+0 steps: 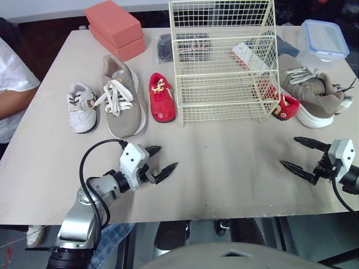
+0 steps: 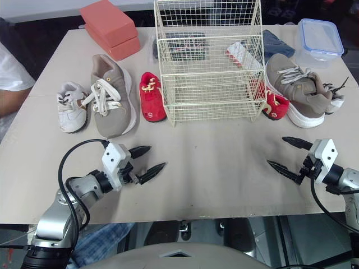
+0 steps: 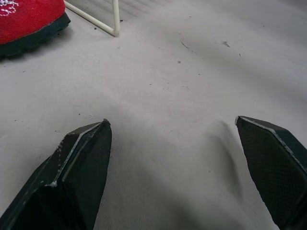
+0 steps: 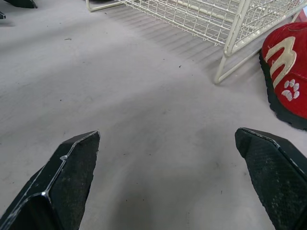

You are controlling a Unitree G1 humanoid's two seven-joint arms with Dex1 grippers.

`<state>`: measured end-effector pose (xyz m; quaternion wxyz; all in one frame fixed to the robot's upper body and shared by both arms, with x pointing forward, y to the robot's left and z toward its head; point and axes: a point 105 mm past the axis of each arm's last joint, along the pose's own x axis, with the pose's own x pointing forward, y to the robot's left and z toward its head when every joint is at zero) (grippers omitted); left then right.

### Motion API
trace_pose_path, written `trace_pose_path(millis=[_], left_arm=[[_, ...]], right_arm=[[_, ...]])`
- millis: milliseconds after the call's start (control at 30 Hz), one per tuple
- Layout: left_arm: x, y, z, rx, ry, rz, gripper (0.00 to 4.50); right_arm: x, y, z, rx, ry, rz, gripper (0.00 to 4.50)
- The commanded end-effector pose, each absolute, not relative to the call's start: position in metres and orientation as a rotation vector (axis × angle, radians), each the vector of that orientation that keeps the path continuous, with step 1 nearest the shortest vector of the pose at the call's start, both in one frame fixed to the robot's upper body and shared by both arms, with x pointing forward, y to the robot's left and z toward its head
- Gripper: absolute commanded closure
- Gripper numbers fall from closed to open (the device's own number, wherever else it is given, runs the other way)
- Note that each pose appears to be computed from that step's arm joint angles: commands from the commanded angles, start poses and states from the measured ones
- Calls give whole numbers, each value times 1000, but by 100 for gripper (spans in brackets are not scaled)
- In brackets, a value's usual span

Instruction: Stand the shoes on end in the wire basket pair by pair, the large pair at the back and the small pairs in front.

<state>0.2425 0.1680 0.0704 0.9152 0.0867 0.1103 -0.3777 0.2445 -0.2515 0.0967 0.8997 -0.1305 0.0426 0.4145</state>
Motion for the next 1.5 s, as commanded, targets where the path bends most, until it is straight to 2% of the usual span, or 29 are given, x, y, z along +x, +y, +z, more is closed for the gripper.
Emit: trace_pose_path(millis=[33,233,767,933,1167,1367,1500], left_arm=[[238,173,70,167,249,-772,5],[228,175,72,142,270,-798,5],[231,173,79,150,257,-839,5],[232,167,113,137,155,-917,5],[235,153,172,111,-4,-1045,5],[232,148,190,171,-20,-1115,5],[228,153,207,206,-41,-1136,5]], right_arm=[[243,-251,102,-288,61,870,0],[235,-250,98,-275,75,871,0],[233,-258,101,-266,60,828,0],[246,-276,122,-228,-19,740,0],[272,-307,157,-178,-110,506,0],[284,-256,182,-202,-161,664,0],[288,-223,195,-301,-149,801,0]])
